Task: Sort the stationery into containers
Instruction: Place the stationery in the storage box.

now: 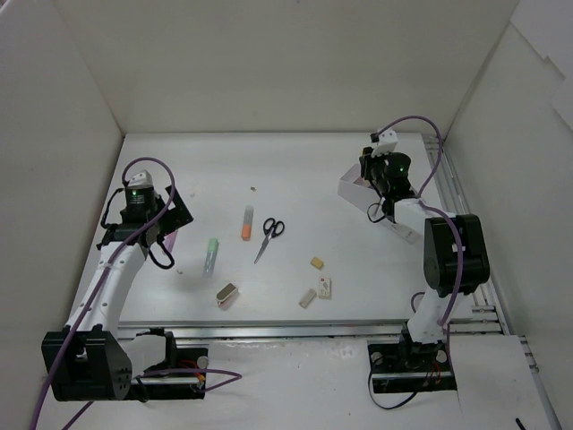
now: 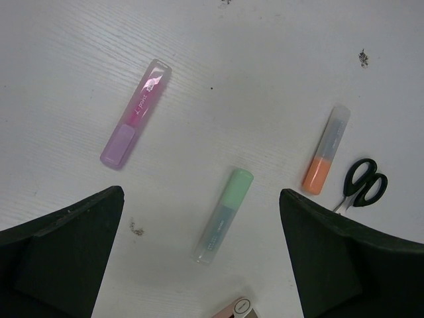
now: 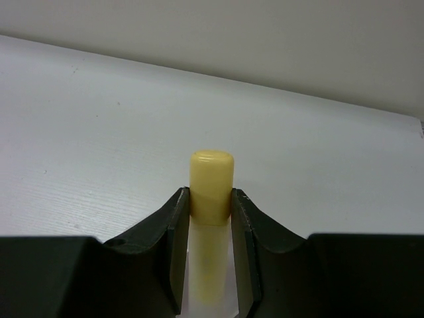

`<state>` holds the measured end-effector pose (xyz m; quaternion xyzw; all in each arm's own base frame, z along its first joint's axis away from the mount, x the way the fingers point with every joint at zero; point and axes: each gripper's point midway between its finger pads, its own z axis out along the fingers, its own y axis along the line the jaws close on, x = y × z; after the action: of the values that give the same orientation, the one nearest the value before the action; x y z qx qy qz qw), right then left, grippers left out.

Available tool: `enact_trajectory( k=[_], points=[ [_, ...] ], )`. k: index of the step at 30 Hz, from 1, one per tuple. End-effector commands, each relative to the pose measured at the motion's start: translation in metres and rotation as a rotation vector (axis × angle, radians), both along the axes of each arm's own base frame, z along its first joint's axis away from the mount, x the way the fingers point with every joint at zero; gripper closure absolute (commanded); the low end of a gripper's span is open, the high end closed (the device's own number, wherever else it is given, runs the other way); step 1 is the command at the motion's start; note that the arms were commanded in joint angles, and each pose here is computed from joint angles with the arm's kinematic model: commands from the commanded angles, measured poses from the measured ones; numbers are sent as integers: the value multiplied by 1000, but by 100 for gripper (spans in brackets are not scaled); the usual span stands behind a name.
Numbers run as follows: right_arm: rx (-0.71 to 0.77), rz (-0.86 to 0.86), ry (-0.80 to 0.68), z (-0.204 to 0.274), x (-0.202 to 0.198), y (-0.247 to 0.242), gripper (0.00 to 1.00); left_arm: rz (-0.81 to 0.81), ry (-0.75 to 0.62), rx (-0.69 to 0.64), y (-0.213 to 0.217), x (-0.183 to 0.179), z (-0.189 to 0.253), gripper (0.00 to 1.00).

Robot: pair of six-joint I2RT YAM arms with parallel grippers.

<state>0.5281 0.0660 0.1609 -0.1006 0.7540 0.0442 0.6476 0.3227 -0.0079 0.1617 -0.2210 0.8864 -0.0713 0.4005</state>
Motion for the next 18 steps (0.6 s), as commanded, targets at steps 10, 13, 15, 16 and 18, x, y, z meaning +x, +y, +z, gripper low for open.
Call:
enact_trajectory(
  k=[10, 13, 15, 16, 18],
  points=[
    [53, -29, -157, 54, -4, -10, 70, 16, -72, 9, 5, -1, 24, 1],
    [54, -24, -166, 59, -8, -10, 58, 17, -72, 8, 5, -3, 25, 0],
    [55, -24, -181, 66, -10, -11, 54, 25, -74, 4, 5, -4, 26, 1],
    [56, -18, -180, 66, -11, -9, 53, 25, -73, 4, 5, -5, 26, 1],
    [57, -22, -195, 73, -14, -11, 51, 27, -72, -2, 4, -6, 26, 0]
  ],
)
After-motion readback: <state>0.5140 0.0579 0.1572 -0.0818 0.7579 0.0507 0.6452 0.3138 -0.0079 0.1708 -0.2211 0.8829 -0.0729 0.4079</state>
